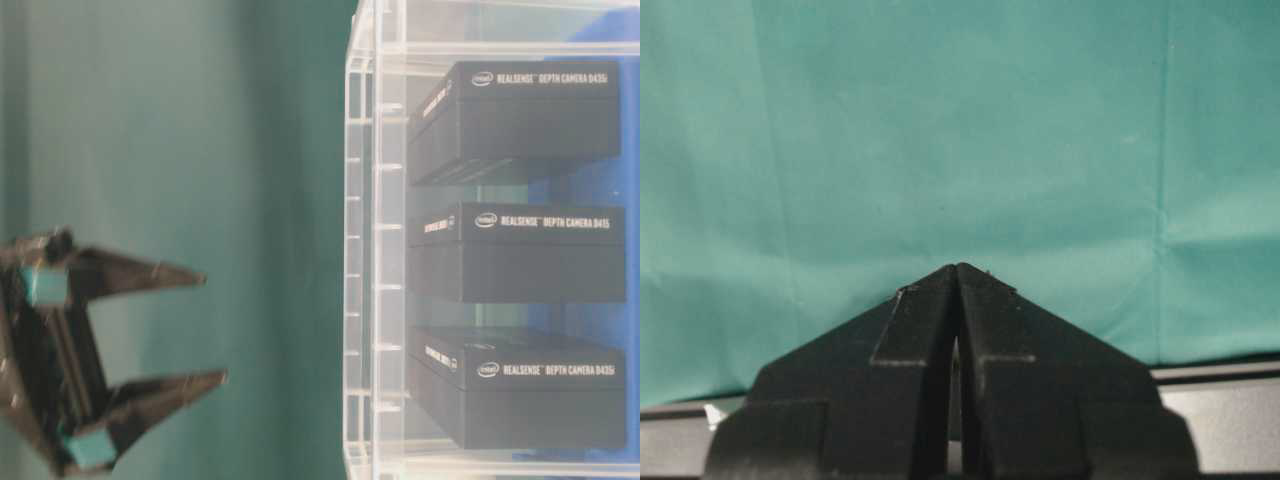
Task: Take the box out of the case with the left arm.
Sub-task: 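Move the open left gripper over the middle black box in the case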
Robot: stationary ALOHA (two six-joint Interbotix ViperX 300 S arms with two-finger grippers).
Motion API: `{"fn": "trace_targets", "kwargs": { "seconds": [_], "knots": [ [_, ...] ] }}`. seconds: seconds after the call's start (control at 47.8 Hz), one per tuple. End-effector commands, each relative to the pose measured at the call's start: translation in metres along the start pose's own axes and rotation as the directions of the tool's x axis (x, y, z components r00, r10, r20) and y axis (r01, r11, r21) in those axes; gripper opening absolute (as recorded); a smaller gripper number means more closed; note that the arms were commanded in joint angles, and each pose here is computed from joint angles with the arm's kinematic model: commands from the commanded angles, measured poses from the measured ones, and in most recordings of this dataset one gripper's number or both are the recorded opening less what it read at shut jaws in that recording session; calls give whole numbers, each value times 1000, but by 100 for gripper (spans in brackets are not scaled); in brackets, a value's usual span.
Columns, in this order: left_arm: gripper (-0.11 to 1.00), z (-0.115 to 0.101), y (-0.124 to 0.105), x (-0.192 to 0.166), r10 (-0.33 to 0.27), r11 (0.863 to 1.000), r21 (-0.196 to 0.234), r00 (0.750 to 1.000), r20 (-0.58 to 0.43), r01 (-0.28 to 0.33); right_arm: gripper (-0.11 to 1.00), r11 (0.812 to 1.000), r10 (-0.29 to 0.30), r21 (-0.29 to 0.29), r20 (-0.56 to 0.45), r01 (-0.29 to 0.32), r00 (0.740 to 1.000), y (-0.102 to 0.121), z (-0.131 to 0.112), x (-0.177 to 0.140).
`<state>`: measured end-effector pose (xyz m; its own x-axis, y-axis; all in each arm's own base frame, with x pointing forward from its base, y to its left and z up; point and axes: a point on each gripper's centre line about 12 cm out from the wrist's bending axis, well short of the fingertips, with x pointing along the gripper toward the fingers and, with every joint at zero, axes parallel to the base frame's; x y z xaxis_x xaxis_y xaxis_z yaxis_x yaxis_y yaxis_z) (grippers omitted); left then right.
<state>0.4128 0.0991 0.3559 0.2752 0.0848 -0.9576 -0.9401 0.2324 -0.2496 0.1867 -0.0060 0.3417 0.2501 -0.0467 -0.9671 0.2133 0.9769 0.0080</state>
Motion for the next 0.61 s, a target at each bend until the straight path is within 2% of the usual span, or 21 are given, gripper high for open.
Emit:
{"fn": "trace_targets", "kwargs": {
  "seconds": [0.0,0.063,0.188,0.586],
  "knots": [
    [96,3,-13,-15,-55,998,-1,998,24,55,-1,1000,-4,4,23,3,1000,-1,2,-7],
    [96,5,-21,-10,-57,998,-12,998,23,57,-1,1000,-9,4,25,9,1000,-2,2,-7],
    [96,4,-32,-2,-52,999,-7,999,13,52,-1,1000,-17,3,27,17,999,-3,2,-7],
    [96,6,-40,10,-39,999,-8,999,-2,39,-1,1000,-19,3,23,19,1000,-3,2,-6]
  ]
}}
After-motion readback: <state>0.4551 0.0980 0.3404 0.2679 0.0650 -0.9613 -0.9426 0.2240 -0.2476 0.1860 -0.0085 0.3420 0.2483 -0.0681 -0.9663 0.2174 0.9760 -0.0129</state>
